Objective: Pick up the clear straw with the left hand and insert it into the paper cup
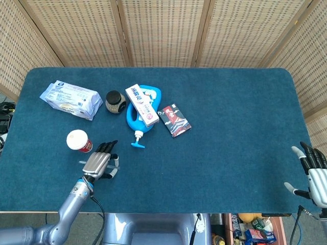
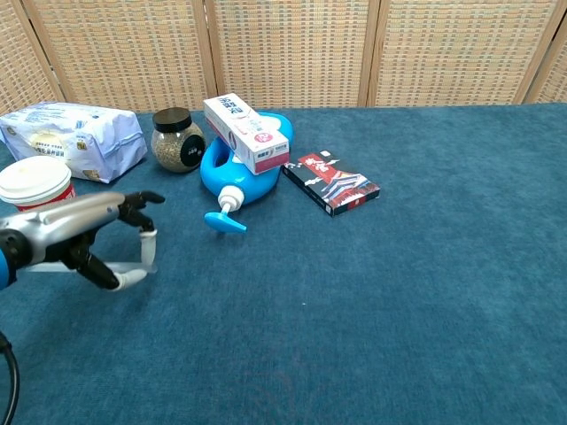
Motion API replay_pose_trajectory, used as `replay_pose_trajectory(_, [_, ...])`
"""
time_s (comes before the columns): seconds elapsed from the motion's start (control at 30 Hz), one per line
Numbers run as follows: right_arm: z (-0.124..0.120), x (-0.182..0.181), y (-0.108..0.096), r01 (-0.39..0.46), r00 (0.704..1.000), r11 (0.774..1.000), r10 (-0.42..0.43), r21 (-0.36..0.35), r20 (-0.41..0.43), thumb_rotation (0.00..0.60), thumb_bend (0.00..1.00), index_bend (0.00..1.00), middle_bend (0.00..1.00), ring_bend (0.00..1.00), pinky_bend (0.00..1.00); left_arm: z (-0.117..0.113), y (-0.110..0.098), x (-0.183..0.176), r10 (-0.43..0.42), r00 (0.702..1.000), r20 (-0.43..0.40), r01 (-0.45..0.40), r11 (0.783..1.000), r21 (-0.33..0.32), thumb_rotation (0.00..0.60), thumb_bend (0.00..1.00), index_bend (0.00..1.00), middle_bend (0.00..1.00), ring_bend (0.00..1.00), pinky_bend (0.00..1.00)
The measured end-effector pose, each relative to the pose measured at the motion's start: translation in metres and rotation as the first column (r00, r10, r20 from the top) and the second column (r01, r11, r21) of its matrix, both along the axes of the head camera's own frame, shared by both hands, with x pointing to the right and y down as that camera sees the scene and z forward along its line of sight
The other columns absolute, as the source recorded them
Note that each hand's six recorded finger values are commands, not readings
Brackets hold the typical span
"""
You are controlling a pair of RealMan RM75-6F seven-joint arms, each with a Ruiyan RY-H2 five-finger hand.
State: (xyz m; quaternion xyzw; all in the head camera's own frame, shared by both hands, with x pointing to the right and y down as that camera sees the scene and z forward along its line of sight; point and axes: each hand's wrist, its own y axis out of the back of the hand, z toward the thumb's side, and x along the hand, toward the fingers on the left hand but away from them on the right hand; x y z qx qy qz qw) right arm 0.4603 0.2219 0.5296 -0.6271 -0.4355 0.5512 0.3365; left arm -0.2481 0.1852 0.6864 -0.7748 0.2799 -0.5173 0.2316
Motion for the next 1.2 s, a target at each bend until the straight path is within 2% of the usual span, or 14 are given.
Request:
replay_pose_trajectory(0.13, [0.0, 0.0, 0.0, -0.001, 1.0, 1.0, 0.001, 0.002, -0.001, 0.6, 0.0, 0.0, 0.0, 0.0, 0.0, -0.021, -0.008, 0.007, -0.044, 0.99, -0.135, 0.049, 0.998, 0.036, 0.6, 0.41, 0.58, 0.0, 0.0, 0.0])
replay_pose_trajectory(0.2, [-0.001, 0.0, 0.0, 0.0, 1.0, 1.0, 0.0, 0.003, -0.001, 0.6, 0.0, 0.0, 0.0, 0.0, 0.0, -0.032, -0.013, 0.009, -0.075, 0.974, -0.216, 0.087, 0.995, 0.044, 0.6, 0.41, 0.58, 0.0, 0.0, 0.0])
replay_pose_trajectory(0.33, [-0.001, 0.0, 0.001, 0.0, 1.0, 1.0, 0.0, 0.004, -0.002, 0.6, 0.0, 0.0, 0.0, 0.0, 0.0, -0.057, -0.027, 0.008, -0.145, 0.912, -0.385, 0.175, 0.984, 0.044, 0.6, 0.41, 0.58, 0.0, 0.0, 0.0])
replay_pose_trajectory(0.43, [-0.001, 0.0, 0.001, 0.0, 1.0, 1.0, 0.0, 0.003, -0.003, 0.6, 0.0, 0.0, 0.0, 0.0, 0.0, -0.079, -0.04, 0.001, -0.194, 0.835, -0.514, 0.253, 0.966, 0.047, 0.6, 0.41, 0.58, 0.0, 0.0, 0.0])
replay_pose_trajectory(0.47, [-0.001, 0.0, 0.001, 0.0, 1.0, 1.0, 0.0, 0.003, -0.003, 0.6, 0.0, 0.0, 0.0, 0.0, 0.0, -0.087, -0.045, -0.004, -0.212, 0.801, -0.56, 0.284, 0.958, 0.044, 0.6, 0.41, 0.58, 0.0, 0.0, 0.0])
replay_pose_trajectory(0.57, [0.0, 0.0, 0.001, 0.0, 1.0, 1.0, 0.0, 0.003, -0.004, 0.6, 0.0, 0.0, 0.0, 0.0, 0.0, -0.104, -0.057, -0.018, -0.255, 0.716, -0.65, 0.352, 0.936, 0.021, 0.6, 0.41, 0.58, 0.0, 0.0, 0.0])
replay_pose_trajectory(0.63, [0.0, -0.001, 0.001, 0.001, 1.0, 1.0, -0.001, 0.002, -0.006, 0.6, 0.0, 0.0, 0.0, 0.0, 0.0, -0.112, -0.064, -0.026, -0.275, 0.668, -0.691, 0.382, 0.924, 0.002, 0.6, 0.41, 0.58, 0.0, 0.0, 0.0])
replay_pose_trajectory(0.77, [0.002, -0.001, 0.0, 0.001, 1.0, 1.0, -0.001, -0.002, -0.012, 0.6, 0.0, 0.0, 0.0, 0.0, 0.0, -0.126, -0.078, -0.045, -0.33, 0.535, -0.778, 0.448, 0.891, -0.07, 0.6, 0.41, 0.58, 0.0, 0.0, 0.0])
replay_pose_trajectory(0.87, [0.004, -0.001, 0.0, -0.002, 1.0, 1.0, 0.002, -0.006, -0.018, 0.6, 0.0, 0.0, 0.0, 0.0, 0.0, -0.133, -0.088, -0.063, -0.361, 0.455, -0.814, 0.481, 0.869, -0.116, 0.6, 0.41, 0.58, 0.0, 0.0, 0.0])
replay_pose_trajectory(0.97, [0.006, 0.001, -0.001, -0.008, 1.0, 1.0, 0.008, -0.008, -0.023, 0.6, 0.0, 0.0, 0.0, 0.0, 0.0, -0.136, -0.098, -0.085, -0.38, 0.421, -0.824, 0.51, 0.85, -0.131, 0.6, 0.41, 0.58, 0.0, 0.0, 0.0])
replay_pose_trajectory(1.1, [0.008, 0.003, -0.003, -0.017, 1.0, 1.0, 0.016, -0.013, -0.027, 0.6, 0.0, 0.0, 0.0, 0.0, 0.0, -0.132, -0.106, -0.11, -0.409, 0.409, -0.816, 0.538, 0.83, -0.147, 0.6, 0.41, 0.58, 0.0, 0.0, 0.0])
replay_pose_trajectory(1.2, [0.008, 0.004, -0.004, -0.019, 0.999, 1.0, 0.018, -0.007, -0.035, 0.6, 0.0, 0.0, 0.0, 0.0, 0.0, -0.13, -0.108, -0.121, -0.436, 0.38, -0.816, 0.546, 0.818, -0.182, 0.6, 0.41, 0.58, 0.0, 0.0, 0.0])
